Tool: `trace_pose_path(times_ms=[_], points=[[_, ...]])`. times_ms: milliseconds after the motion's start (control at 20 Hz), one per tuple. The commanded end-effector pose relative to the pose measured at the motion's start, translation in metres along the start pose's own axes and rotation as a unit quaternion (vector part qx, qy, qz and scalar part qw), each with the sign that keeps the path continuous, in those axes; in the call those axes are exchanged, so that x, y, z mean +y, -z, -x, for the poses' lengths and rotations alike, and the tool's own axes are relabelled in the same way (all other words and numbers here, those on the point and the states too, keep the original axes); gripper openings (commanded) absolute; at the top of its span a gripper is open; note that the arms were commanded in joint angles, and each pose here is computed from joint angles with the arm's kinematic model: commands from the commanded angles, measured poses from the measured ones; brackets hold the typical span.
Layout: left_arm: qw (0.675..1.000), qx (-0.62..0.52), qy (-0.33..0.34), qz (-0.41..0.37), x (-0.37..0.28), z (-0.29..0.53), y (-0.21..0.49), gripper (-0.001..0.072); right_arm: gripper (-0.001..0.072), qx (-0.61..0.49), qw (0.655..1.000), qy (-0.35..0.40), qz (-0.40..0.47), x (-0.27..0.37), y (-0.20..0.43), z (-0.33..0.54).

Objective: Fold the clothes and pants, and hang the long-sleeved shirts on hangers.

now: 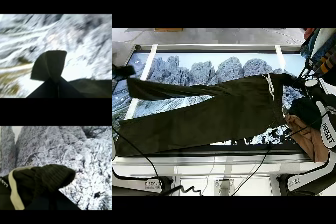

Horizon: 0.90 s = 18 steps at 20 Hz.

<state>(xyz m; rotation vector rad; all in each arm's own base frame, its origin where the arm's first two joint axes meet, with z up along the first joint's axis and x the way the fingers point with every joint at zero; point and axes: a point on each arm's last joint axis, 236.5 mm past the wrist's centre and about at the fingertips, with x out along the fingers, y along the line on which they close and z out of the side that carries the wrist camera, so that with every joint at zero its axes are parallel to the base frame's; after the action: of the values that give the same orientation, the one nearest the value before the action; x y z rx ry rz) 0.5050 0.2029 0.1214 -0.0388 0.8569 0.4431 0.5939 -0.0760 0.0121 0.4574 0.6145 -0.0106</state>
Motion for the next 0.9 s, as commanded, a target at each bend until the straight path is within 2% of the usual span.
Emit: trace_pose_path(times_ms=[0,300,550,600,650,700,850], points=[[0.989,0.122,-0.083,0.001,0.045,-0.001,0.065,0.0016,0.0031,-0.001,1.000,0.011,0.016,-0.004,0.000,0.000],[0.961,0.264,-0.079,-0.035,0.031,-0.035,0.185,0.0016,0.0031,0.091,0.991,0.036,0.096,-0.020,0.041,0.004],[0.950,0.298,-0.078,-0.043,0.031,-0.039,0.216,0.0017,0.0031,0.145,0.979,0.084,0.115,-0.046,0.063,0.013],[0.951,0.297,-0.078,-0.045,0.031,-0.039,0.216,0.0040,0.0031,0.147,0.979,0.085,0.116,-0.047,0.063,0.013],[0.950,0.298,-0.078,-0.045,0.031,-0.039,0.216,0.0283,0.0031,0.147,0.979,0.085,0.116,-0.047,0.063,0.013],[0.950,0.299,-0.075,-0.040,0.029,-0.038,0.216,0.0720,0.0032,0.147,0.979,0.085,0.116,-0.047,0.063,0.013],[0.960,0.268,-0.072,-0.028,0.028,-0.035,0.187,0.0710,0.0031,0.147,0.979,0.085,0.117,-0.047,0.063,0.013]])
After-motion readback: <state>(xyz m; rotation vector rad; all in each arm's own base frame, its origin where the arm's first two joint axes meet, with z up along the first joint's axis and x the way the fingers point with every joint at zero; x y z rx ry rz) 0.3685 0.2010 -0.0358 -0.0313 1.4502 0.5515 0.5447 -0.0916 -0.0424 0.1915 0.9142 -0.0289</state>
